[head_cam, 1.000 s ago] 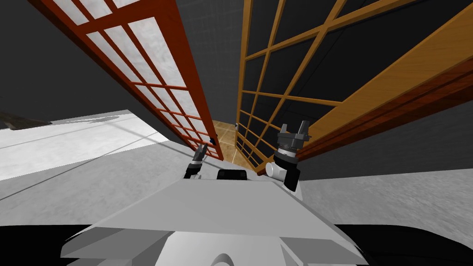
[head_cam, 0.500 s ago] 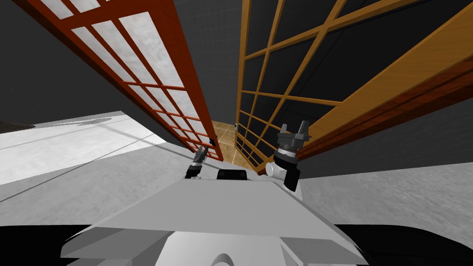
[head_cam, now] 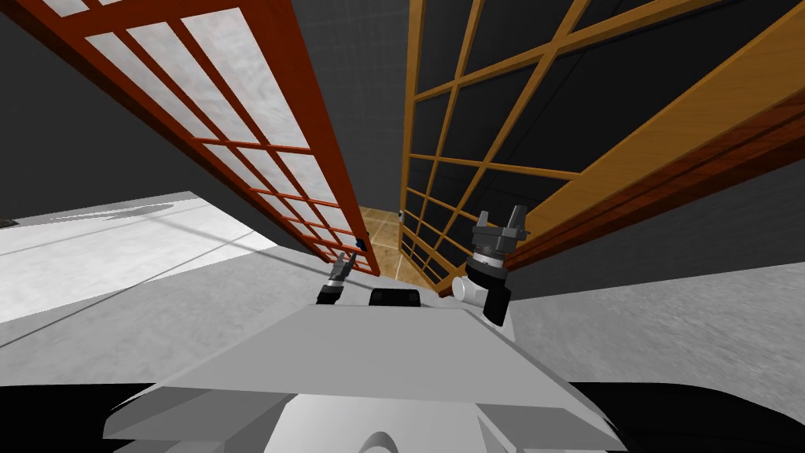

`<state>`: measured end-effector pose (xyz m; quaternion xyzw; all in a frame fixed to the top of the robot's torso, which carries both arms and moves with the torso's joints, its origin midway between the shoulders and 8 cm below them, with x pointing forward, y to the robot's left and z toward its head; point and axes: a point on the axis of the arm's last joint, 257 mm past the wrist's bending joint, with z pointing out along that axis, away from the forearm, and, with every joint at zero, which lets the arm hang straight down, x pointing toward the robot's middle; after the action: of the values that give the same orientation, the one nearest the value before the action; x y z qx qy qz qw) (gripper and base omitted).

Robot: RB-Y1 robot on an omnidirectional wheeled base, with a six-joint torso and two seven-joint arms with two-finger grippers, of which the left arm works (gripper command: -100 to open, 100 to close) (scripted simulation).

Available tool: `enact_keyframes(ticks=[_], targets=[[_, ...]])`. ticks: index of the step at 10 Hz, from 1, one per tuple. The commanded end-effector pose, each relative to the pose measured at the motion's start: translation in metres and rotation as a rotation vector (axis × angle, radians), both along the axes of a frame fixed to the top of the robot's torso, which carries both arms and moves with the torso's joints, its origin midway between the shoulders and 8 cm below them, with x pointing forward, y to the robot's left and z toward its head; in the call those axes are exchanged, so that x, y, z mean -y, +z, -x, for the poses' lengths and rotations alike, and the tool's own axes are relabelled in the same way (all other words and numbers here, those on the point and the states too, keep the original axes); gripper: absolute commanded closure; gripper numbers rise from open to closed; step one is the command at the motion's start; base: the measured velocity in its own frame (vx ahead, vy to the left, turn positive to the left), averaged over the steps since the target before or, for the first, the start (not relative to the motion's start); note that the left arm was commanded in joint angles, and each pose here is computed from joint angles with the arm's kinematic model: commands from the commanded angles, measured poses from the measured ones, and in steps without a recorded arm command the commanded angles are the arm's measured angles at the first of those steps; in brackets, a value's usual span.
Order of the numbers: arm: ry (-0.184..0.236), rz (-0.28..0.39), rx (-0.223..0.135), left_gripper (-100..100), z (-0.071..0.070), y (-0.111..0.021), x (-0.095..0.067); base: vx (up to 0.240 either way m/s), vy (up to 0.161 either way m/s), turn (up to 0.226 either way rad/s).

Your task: Push the door open

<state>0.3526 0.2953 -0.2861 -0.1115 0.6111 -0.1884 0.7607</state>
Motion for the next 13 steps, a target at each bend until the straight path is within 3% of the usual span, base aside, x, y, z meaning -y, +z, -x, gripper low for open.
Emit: enact_keyframes(ticks=[1, 7, 13], targets=[[0.004, -0.029, -0.012, -100, 0.003, -0.008, -0.001, 0.015, 0.035, -0.048], [0.016, -0.166, -0.077, -100, 0.019, -0.046, -0.006, 0.012, 0.046, -0.067], [0.021, -0.276, -0.126, -100, 0.034, -0.075, -0.011, 0.003, 0.036, -0.054]])
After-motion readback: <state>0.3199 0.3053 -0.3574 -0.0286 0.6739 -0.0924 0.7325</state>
